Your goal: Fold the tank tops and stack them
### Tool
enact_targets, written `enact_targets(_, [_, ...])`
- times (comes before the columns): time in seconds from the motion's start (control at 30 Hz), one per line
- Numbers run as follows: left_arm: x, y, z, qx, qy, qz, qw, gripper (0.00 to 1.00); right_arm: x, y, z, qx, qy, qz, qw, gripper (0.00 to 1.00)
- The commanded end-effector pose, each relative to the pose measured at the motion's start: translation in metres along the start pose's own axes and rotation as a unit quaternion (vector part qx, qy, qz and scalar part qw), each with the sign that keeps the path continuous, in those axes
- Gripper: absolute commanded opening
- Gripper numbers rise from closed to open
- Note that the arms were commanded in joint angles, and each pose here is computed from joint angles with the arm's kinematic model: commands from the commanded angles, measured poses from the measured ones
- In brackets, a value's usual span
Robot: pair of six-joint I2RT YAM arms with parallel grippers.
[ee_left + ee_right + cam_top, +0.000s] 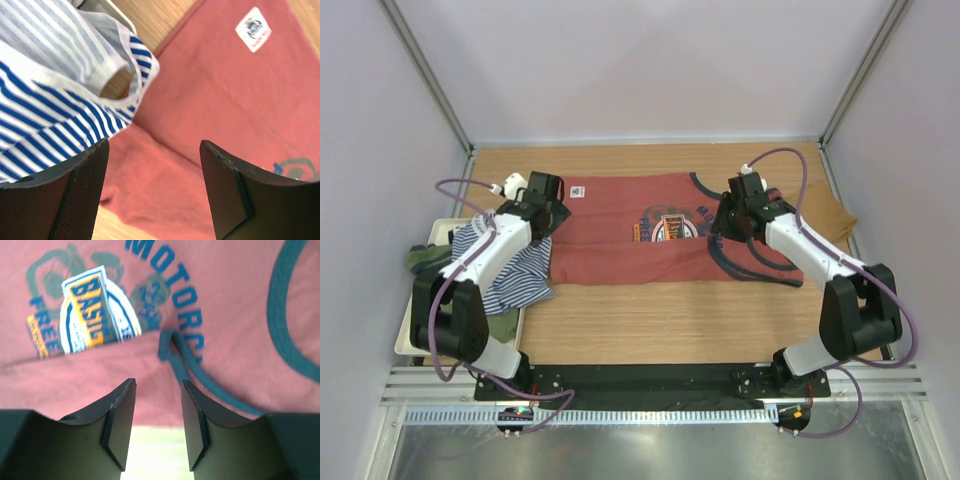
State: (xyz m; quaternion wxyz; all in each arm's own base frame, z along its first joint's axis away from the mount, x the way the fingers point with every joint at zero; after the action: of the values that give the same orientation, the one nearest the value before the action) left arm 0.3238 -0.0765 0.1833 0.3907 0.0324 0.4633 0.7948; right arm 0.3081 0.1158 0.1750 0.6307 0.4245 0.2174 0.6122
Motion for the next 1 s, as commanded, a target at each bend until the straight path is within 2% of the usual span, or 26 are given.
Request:
enact_targets(0.0, [0.017,0.011,-0.001,-0.039,-0.019,0.025,0.999,0.73,0.000,0.019,-0.016,-0.002,0.021,0.028,0.999,0.47])
enact_targets(0.2, [0.033,0.002,-0.024,0.013,-0.027,0.038,0.999,0.68,-0.014,0.015,-0.054,0.029,0.022,0.032,0.999,0.47])
enact_targets(0.37, [0.048,0.007,-0.018,-0.016,-0.024,0.080,0.996,0.65,-0.024,0.002,-0.075,0.066,0.024,0.022,0.997,0.45])
enact_targets(0.53, [0.082,0.003,0.001,-0.036,0.051,0.091,0.994,0.64,-0.040,-0.023,-0.084,0.077,0.004,-0.054,0.996,0.41])
enact_targets(0.63, [0.103,-0.002,0.012,-0.052,0.083,0.120,0.988,0.64,-0.051,-0.033,-0.089,0.088,-0.008,-0.085,0.992,0.33])
enact_targets(0.67, [0.111,-0.004,0.012,-0.050,0.096,0.135,0.985,0.64,-0.055,-0.033,-0.090,0.091,-0.016,-0.099,0.991,0.26])
enact_targets(0.7, [0.118,-0.006,0.011,-0.041,0.107,0.150,0.982,0.63,-0.059,-0.033,-0.091,0.090,-0.021,-0.117,0.989,0.25])
enact_targets(0.73, [0.134,-0.013,0.020,-0.034,0.150,0.168,0.974,0.62,-0.065,-0.033,-0.093,0.090,-0.023,-0.134,0.987,0.24])
enact_targets(0.8, [0.149,-0.020,0.018,-0.025,0.179,0.180,0.967,0.62,-0.074,-0.029,-0.095,0.077,-0.037,-0.153,0.985,0.25])
enact_targets(0.97, [0.170,-0.018,0.037,-0.071,0.235,0.219,0.944,0.62,-0.086,-0.014,-0.101,0.062,-0.057,-0.152,0.985,0.25])
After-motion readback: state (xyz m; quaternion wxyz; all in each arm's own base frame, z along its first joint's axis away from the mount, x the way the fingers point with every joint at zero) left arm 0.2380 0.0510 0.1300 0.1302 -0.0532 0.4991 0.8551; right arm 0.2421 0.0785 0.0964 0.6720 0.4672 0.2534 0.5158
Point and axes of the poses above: each gripper's point midway between its finger pads, its own y axis back along the fingers, its own x axis along the line the jaws close on, z = x × y, the point moved 9 cm from there along y, back along the fingers, and after that the axes turned 4 degrees about y, right-handed, at the moved point
